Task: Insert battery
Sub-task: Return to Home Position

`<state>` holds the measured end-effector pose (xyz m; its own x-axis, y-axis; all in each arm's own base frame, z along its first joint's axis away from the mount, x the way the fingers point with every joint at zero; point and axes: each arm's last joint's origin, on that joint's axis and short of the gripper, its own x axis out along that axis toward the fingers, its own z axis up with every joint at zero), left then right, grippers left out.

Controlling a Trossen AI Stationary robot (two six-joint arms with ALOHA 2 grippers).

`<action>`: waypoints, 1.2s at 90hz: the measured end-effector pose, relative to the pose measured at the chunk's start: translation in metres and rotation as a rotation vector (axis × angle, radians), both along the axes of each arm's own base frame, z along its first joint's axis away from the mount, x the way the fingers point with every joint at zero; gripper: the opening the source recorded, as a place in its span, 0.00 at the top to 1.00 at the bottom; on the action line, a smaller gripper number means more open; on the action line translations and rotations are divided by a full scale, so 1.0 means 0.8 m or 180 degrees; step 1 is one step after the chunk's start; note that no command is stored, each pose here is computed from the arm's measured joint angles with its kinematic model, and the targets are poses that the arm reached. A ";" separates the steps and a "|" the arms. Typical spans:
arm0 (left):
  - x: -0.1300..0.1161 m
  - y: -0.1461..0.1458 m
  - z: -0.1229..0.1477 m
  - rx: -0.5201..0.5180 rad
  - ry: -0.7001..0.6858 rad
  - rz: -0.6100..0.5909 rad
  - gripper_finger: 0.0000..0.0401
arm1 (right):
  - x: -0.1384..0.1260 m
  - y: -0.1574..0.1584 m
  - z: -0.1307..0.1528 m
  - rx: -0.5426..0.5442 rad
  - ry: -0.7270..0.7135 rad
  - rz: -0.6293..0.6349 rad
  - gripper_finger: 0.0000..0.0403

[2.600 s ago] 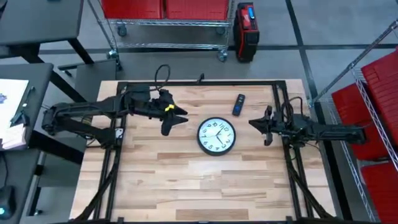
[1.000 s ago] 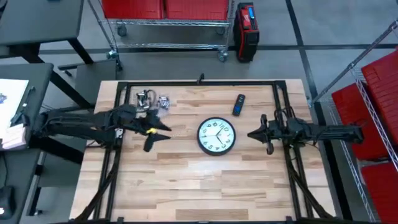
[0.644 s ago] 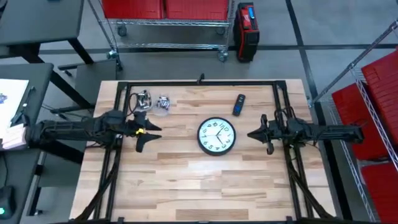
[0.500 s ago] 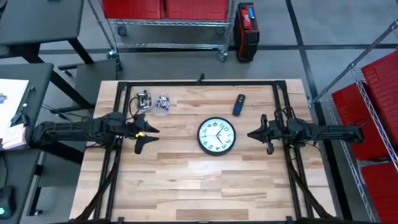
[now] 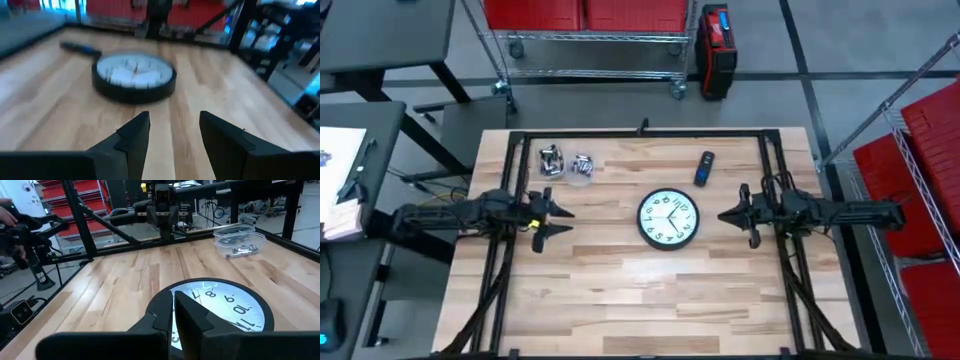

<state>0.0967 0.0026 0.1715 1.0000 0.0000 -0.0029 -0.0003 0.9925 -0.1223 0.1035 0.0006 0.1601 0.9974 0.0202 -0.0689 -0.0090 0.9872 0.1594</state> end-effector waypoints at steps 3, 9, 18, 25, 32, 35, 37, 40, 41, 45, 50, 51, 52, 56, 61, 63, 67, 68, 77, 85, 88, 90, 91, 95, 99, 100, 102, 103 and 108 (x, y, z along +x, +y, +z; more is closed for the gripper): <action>-0.001 -0.001 0.001 0.0047 -0.0043 -0.0012 0.62 | 0.000 0.000 0.000 0.0000 0.0001 -0.0001 0.97; 0.000 -0.001 0.000 0.0117 -0.0098 -0.0003 0.62 | 0.000 0.000 0.000 0.0000 0.0002 -0.0002 0.97; 0.000 -0.001 -0.003 0.0119 -0.0101 -0.0025 0.62 | 0.000 0.000 0.000 0.0000 0.0001 -0.0001 0.97; 0.000 -0.001 -0.003 0.0179 -0.0103 -0.0040 0.62 | 0.000 0.000 0.000 0.0000 0.0001 -0.0002 0.97; 0.000 -0.001 -0.003 0.0228 -0.0101 -0.0042 0.62 | 0.000 0.000 0.000 -0.0001 0.0001 -0.0001 0.97; 0.000 -0.001 -0.003 0.0239 -0.0101 -0.0042 0.62 | 0.000 0.000 0.000 -0.0001 0.0001 -0.0001 0.97; 0.000 -0.001 -0.003 0.0239 -0.0101 -0.0041 0.62 | 0.000 0.000 0.000 -0.0001 0.0001 -0.0001 0.97; 0.001 -0.001 -0.004 0.0238 -0.0097 -0.0037 0.62 | 0.000 0.000 0.000 -0.0001 0.0001 -0.0001 0.97; 0.001 -0.001 -0.004 0.0238 -0.0096 -0.0035 0.62 | 0.000 0.000 0.000 -0.0001 0.0001 -0.0001 0.97; 0.001 -0.001 -0.004 0.0238 -0.0090 -0.0029 0.62 | 0.000 0.000 0.000 -0.0002 0.0001 -0.0001 0.97; 0.001 -0.001 -0.005 0.0238 -0.0077 -0.0026 0.62 | 0.000 0.000 0.000 -0.0002 0.0001 -0.0002 0.97; 0.001 -0.001 -0.005 0.0238 -0.0076 -0.0026 0.62 | 0.000 0.000 0.000 -0.0002 0.0001 -0.0001 0.97; 0.001 -0.001 -0.005 0.0238 -0.0075 -0.0026 0.62 | 0.000 0.000 0.000 -0.0002 0.0001 -0.0001 0.97; 0.001 -0.001 -0.005 0.0238 -0.0076 -0.0025 0.62 | 0.000 0.000 0.000 -0.0003 0.0001 -0.0001 0.97; 0.001 -0.001 -0.005 0.0238 -0.0075 -0.0025 0.62 | 0.000 0.000 0.000 -0.0003 0.0001 -0.0001 0.97; 0.001 -0.001 -0.005 0.0238 -0.0073 -0.0025 0.62 | 0.000 0.000 0.000 -0.0003 0.0001 -0.0001 0.97; 0.001 -0.001 -0.005 0.0238 -0.0074 -0.0025 0.62 | 0.000 0.000 0.000 -0.0002 0.0001 -0.0001 0.97; 0.001 -0.001 -0.005 0.0238 -0.0074 -0.0025 0.62 | 0.000 0.000 0.000 -0.0002 0.0001 -0.0001 0.97; 0.001 -0.001 -0.005 0.0238 -0.0071 -0.0024 0.62 | 0.000 0.000 0.000 -0.0003 0.0000 -0.0001 0.97; 0.001 -0.001 -0.005 0.0237 -0.0069 -0.0023 0.62 | 0.000 0.000 0.000 -0.0002 0.0000 -0.0001 0.97; 0.001 -0.001 -0.005 0.0237 -0.0069 -0.0022 0.62 | 0.000 0.000 0.000 -0.0002 0.0000 -0.0001 0.97; 0.001 -0.001 -0.005 0.0237 -0.0069 -0.0022 0.62 | 0.000 0.000 0.000 -0.0003 0.0000 -0.0001 0.97; 0.001 -0.001 -0.005 0.0237 -0.0069 -0.0022 0.62 | 0.000 0.000 0.000 -0.0003 0.0000 -0.0001 0.97; 0.001 -0.001 -0.005 0.0237 -0.0068 -0.0022 0.62 | 0.000 0.000 0.000 -0.0003 0.0000 -0.0001 0.97; 0.001 -0.001 -0.005 0.0237 -0.0068 -0.0021 0.62 | 0.000 0.000 0.000 -0.0002 0.0000 -0.0001 0.97; 0.001 -0.001 -0.005 0.0237 -0.0068 -0.0021 0.62 | 0.000 0.000 0.000 -0.0002 0.0000 -0.0001 0.97; 0.001 -0.001 -0.006 0.0237 -0.0067 -0.0021 0.62 | 0.000 0.000 0.000 -0.0003 0.0000 -0.0001 0.97; 0.001 -0.001 -0.006 0.0237 -0.0067 -0.0021 0.62 | 0.000 0.000 0.000 -0.0003 0.0000 -0.0001 0.97; 0.001 -0.001 -0.006 0.0237 -0.0066 -0.0019 0.62 | 0.000 0.000 0.000 -0.0002 0.0000 -0.0002 0.97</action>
<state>0.0976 0.0019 0.1671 0.9998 -0.0066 0.0176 0.0074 0.9988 -0.0479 0.1035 0.0005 0.1601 0.9974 0.0195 -0.0688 -0.0084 0.9873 0.1588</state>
